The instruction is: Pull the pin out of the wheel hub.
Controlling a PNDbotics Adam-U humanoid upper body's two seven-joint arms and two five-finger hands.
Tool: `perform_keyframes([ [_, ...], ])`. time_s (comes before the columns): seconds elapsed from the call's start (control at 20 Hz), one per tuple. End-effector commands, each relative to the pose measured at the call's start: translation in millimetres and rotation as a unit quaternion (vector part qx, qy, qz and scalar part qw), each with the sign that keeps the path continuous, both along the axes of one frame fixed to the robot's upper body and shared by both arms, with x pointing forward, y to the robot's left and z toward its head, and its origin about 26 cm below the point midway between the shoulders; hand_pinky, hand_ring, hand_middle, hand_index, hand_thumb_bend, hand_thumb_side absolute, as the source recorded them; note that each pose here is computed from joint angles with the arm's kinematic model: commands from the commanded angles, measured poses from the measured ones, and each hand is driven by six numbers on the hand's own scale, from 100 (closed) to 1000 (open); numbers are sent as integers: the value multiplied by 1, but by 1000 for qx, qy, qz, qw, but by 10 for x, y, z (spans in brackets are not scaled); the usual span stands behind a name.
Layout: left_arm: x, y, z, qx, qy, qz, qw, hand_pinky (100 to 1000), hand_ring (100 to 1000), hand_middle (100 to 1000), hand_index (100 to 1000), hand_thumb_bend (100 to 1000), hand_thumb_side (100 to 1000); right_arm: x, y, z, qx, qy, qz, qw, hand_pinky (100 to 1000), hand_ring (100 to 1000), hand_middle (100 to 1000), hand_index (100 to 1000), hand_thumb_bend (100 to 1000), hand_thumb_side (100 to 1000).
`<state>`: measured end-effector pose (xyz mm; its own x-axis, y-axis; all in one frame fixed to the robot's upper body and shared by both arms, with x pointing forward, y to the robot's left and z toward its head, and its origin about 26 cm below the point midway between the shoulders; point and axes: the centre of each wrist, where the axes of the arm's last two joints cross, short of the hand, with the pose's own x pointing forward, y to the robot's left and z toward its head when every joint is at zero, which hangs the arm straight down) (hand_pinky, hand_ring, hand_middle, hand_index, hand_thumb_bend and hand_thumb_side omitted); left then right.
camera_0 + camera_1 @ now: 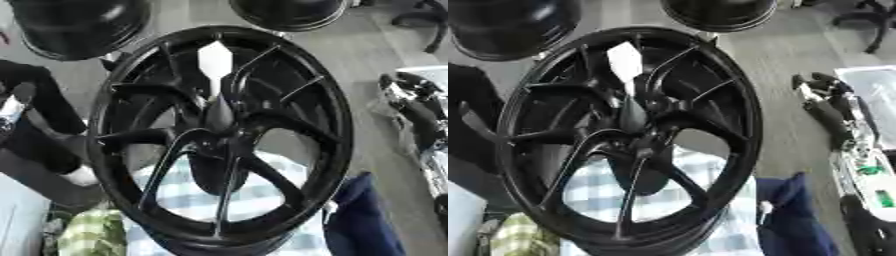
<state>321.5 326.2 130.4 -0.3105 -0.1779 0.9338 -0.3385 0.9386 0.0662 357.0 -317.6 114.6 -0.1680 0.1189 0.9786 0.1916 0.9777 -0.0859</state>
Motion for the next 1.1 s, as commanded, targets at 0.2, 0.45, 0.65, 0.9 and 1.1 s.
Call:
perform_keyframes([
  [0.2, -2, 23, 115, 14, -15, 1, 1000, 698, 565, 573, 594, 764, 292, 9, -19, 100, -6, -13, 2, 1000, 849, 776, 723, 801, 358, 347],
  [0.45, 41, 38, 240, 33, -27, -8, 999, 698, 565, 573, 595, 762, 297, 20, -17, 132, -9, -16, 4, 1000, 849, 775, 722, 800, 357, 346],
  [0.65, 106, 32, 536, 85, -60, -27, 994, 700, 568, 576, 599, 752, 312, 19, -19, 131, -11, -14, 5, 1000, 849, 774, 721, 799, 356, 347],
  [0.9, 170, -45, 1046, 188, -111, -68, 973, 704, 573, 582, 610, 733, 327, 11, -29, 110, -15, -9, 6, 1000, 849, 774, 720, 798, 355, 348],
  [1.1, 216, -100, 1441, 266, -137, -99, 949, 709, 580, 587, 623, 715, 337, 9, -29, 102, -16, -6, 8, 1000, 849, 774, 720, 798, 353, 349],
])
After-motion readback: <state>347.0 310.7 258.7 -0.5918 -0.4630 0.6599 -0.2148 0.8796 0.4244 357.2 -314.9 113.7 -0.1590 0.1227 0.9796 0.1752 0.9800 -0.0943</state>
